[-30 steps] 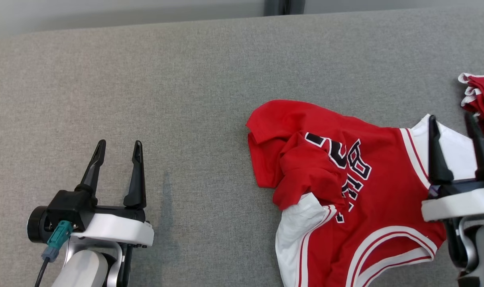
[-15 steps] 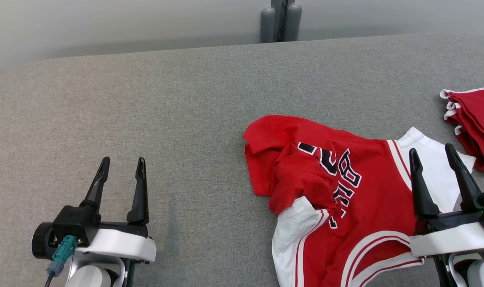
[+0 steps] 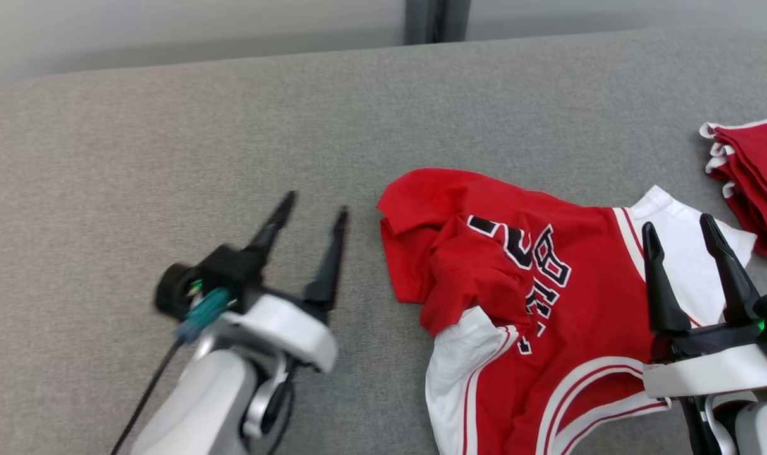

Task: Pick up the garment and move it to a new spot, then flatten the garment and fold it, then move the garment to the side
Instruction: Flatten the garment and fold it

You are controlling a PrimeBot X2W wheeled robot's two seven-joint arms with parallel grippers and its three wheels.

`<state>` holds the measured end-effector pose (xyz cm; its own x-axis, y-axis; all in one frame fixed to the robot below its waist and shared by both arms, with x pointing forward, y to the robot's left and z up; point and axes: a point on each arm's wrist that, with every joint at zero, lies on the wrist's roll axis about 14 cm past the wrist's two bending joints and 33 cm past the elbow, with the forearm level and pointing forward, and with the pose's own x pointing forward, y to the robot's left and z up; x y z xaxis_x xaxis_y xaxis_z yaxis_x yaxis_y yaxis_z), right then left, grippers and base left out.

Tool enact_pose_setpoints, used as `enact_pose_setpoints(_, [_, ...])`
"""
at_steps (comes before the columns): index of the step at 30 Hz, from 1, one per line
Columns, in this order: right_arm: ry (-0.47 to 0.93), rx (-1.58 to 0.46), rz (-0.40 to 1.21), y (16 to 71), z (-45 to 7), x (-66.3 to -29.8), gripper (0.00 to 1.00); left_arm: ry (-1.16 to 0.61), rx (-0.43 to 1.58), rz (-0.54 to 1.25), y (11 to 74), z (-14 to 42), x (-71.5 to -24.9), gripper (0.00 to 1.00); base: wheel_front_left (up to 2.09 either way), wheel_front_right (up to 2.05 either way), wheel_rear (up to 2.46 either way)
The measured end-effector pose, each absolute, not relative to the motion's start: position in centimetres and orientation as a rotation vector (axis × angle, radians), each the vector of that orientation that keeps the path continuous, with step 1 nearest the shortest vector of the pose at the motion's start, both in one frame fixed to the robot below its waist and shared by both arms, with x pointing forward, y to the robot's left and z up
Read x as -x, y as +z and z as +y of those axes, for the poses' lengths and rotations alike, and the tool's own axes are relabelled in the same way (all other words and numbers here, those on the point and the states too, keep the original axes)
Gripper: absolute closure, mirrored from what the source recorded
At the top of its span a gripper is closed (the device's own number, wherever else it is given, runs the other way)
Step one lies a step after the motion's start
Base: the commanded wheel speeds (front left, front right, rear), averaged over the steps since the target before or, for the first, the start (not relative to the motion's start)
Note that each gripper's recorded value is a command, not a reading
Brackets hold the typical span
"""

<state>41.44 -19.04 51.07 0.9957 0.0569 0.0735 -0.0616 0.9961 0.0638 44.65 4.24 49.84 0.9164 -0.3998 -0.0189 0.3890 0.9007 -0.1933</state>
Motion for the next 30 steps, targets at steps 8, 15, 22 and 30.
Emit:
enact_pose_setpoints(8, [0.01, -0.078, -0.056, 50.2, -20.5, -41.3, 0.0, -0.576, 0.229, 0.319, 44.6, -2.6, -45.1, 0.0, 0.0, 0.0, 0.0])
enact_pose_setpoints(15, [-0.053, -0.082, -0.02, 48.6, -22.3, -40.5, 0.0, -0.567, 0.334, 0.47, 40.8, -4.1, -45.2, 0.0, 0.0, 0.0, 0.0])
enact_pose_setpoints(22, [-0.062, -0.088, -0.02, 48.3, -22.5, -40.8, 0.0, -0.551, 0.37, 0.322, 43.2, -3.5, -47.6, 1.0, 0.0, 0.0, 0.0])
enact_pose_setpoints(30, [-0.038, -0.109, -0.021, 48.0, -21.5, -41.5, 0.0, -0.487, 0.321, 0.125, 46.9, 0.7, -49.7, 1.0, 0.0, 0.0, 0.0])
